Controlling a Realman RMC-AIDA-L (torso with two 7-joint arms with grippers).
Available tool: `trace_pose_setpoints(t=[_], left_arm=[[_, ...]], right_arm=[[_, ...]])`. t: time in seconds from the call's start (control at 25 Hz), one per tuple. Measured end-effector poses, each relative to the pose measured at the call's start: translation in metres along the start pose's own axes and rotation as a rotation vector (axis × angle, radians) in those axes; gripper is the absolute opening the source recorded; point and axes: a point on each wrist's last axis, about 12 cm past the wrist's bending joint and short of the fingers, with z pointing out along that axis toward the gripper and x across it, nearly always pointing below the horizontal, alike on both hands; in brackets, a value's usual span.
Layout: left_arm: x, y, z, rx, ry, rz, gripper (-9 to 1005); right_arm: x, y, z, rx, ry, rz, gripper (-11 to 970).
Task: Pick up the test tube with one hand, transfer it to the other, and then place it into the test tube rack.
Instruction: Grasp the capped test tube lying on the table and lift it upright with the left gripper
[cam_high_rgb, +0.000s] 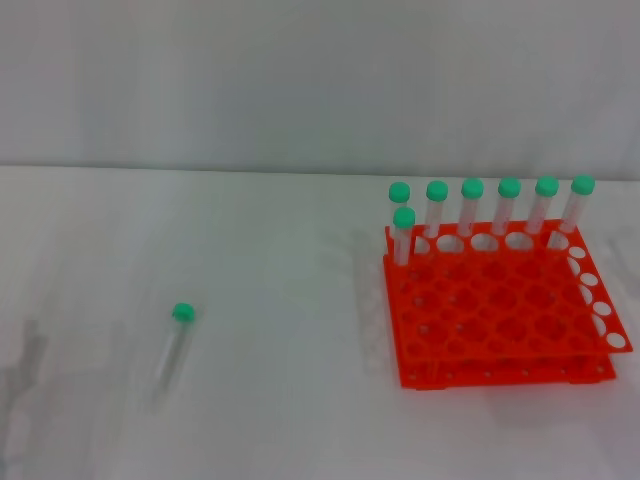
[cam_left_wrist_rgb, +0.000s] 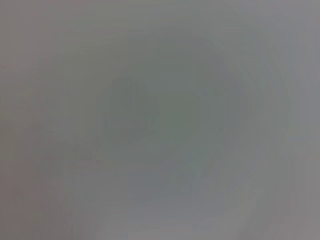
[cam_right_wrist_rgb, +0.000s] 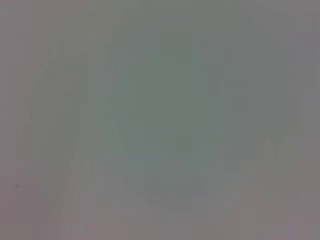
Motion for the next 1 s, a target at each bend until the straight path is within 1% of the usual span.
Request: trace_pose_setpoints(t=[0.48,0.68,0.72,0.76,0.8,0.84,0.92,1.0], left_arm=[[-0.003,-0.003,0.003,0.022,-0.021,0.002,872],[-0.002,-0.006,0.007,0.069,0.003,0.015,871],[-0.002,-0.007,0.01,0.08,0.006,0.006,871],[-0.007,-0.004,0.017,0.123,0.022,-0.024,871],[-0.007,-0.004,0.017,0.123,0.022,-0.024,871],[-0.01,-0.001,0.022,0.158,0.038,-0.04,871],[-0.021,0.007,0.037,0.233,0.099,-0.089,871],[-0.034,0.015,0.053,0.29,0.199,-0.145,870]], right_arm=[[-0.002,-0.004,0.002,0.02,-0.01,0.0,870],[-0.003,-0.001,0.007,0.011,-0.013,-0.002,870],[-0.003,-0.001,0.009,0.009,-0.014,-0.003,870],[-0.004,0.0,0.01,0.006,-0.015,-0.003,870],[-0.004,0.0,0.011,0.003,-0.016,-0.003,870],[-0.004,0.001,0.012,-0.001,-0.016,-0.004,870],[-0.004,0.003,0.013,-0.007,-0.017,-0.004,870],[-0.004,0.004,0.015,-0.009,-0.017,-0.003,870]])
